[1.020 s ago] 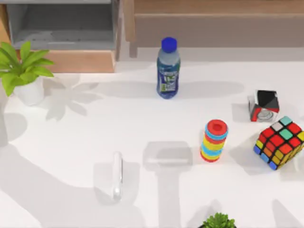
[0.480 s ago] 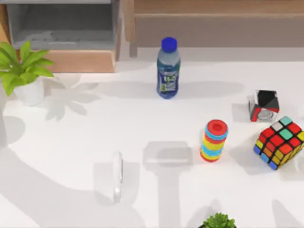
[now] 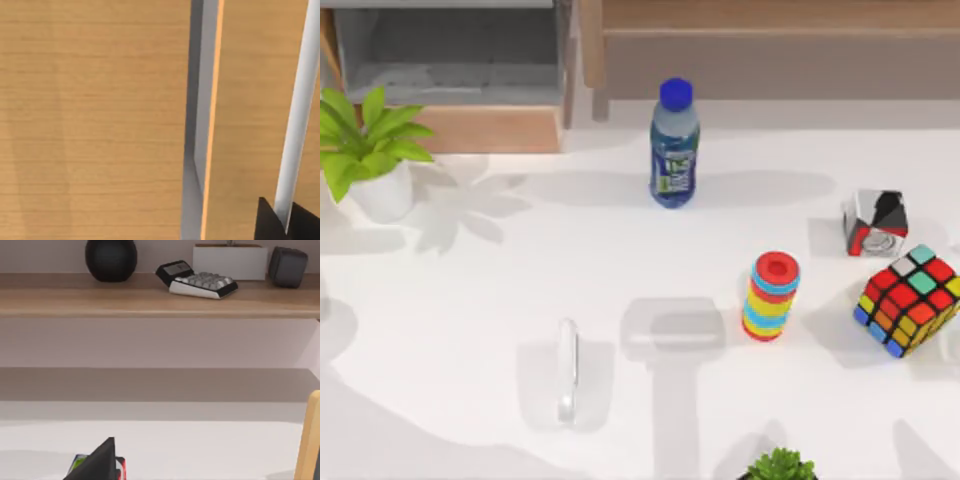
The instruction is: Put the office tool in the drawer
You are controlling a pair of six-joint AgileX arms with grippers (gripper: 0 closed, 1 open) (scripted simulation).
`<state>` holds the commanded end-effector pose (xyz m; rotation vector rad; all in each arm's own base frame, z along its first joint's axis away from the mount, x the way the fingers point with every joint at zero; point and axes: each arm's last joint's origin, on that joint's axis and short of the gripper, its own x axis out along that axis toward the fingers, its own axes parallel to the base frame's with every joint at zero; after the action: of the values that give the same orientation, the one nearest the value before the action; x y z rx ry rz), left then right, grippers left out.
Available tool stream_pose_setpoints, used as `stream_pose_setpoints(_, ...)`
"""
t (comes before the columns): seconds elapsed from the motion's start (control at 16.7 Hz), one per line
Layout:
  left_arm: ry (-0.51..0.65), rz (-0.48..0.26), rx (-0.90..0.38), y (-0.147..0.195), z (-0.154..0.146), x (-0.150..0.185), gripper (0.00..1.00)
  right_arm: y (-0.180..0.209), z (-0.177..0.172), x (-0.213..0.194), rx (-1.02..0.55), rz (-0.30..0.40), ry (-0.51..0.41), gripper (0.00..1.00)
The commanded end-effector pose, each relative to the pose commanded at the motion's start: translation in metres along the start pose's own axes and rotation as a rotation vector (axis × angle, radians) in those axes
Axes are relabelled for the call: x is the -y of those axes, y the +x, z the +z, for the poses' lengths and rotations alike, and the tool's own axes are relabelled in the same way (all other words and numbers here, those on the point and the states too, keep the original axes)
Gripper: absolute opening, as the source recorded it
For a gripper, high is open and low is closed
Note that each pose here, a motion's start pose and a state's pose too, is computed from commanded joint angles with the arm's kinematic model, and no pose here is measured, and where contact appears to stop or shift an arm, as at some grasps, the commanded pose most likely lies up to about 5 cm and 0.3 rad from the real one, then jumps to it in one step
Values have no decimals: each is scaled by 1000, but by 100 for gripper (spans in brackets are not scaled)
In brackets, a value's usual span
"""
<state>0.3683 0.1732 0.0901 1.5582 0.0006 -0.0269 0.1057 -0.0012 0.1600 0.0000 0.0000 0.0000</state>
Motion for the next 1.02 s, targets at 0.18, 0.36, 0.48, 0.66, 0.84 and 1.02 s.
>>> stream_pose_setpoints(0.18, -3, -6, 0, 1, 0, 2, 0, 0, 0, 0, 0, 0, 0, 100)
stream_pose_setpoints(0.36, 0, -1, -2, -9, -1, 1, 0, 0, 0, 0, 0, 0, 0, 100)
stream_pose_setpoints(0.48, -3, -6, 1, -26, -1, 2, 0, 0, 0, 0, 0, 0, 0, 100)
stream_pose_setpoints(0.66, -5, -10, 1, -53, 0, 4, 0, 0, 0, 0, 0, 0, 0, 100)
stream_pose_setpoints(0.84, -3, -6, 0, -62, 0, 3, 0, 0, 0, 0, 0, 0, 0, 100)
stream_pose_setpoints(1.02, -2, -6, 1, -61, 0, 3, 0, 0, 0, 0, 0, 0, 0, 100)
